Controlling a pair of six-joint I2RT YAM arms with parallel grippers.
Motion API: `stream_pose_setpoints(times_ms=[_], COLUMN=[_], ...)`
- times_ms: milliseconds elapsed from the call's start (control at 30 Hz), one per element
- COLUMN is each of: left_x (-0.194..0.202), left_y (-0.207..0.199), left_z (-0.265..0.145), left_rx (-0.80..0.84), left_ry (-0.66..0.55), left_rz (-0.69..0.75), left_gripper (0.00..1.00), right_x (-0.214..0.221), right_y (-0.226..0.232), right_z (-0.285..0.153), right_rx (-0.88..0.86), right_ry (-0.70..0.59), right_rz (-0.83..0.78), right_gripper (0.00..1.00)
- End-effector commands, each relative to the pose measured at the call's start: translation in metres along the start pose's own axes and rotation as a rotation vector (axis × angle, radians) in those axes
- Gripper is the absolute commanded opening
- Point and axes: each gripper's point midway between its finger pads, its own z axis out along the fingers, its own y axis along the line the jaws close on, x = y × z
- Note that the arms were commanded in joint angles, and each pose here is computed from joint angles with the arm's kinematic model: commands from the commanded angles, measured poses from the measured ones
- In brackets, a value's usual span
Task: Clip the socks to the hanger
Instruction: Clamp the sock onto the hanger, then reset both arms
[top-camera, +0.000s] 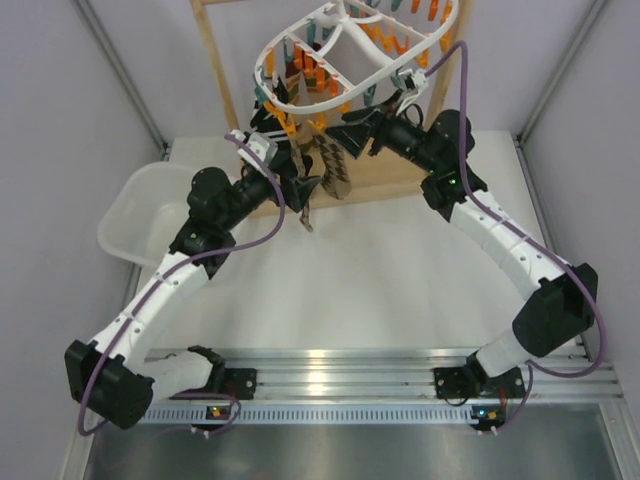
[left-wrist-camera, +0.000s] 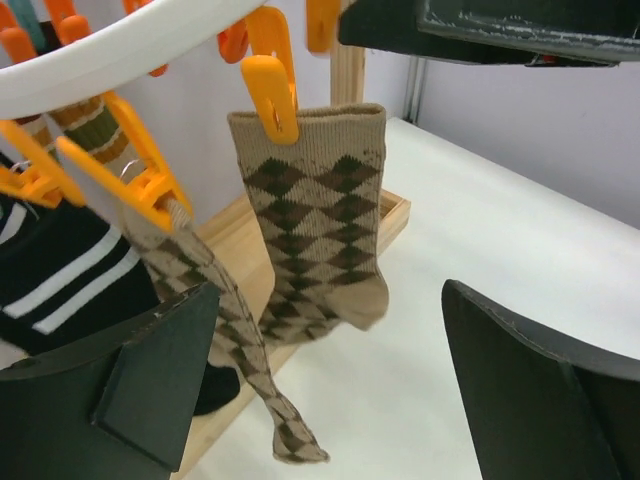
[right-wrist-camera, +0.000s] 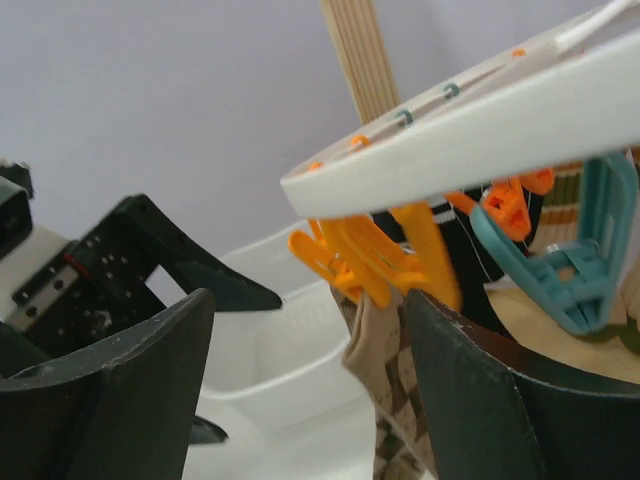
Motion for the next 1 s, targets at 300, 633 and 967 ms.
stream_pose_setpoints(times_ms=[300, 633, 967], left_x=[0.073, 0.083, 0.094], left_y=[0.087, 0.157, 0.160], left_z=[-0.107, -0.154, -0.173], left_rx=[-0.474, -0.734, -0.786], left_ry=[0.530, 0.688, 0.732], left_rz=[-0.307, -0.317, -0.256], left_gripper=[0.98, 0.98, 0.98], right_x=[0.045, 0.077, 0.057], right_y=[0.018, -0.025, -0.068], right_z=[-0.081, -0.170, -0.242], right_rx=[0.051, 0.386, 0.658], right_ry=[0.149, 0.245, 0.233], right_rz=[-0.090, -0.247, -0.253], right_gripper=[0.93, 1.00, 1.00])
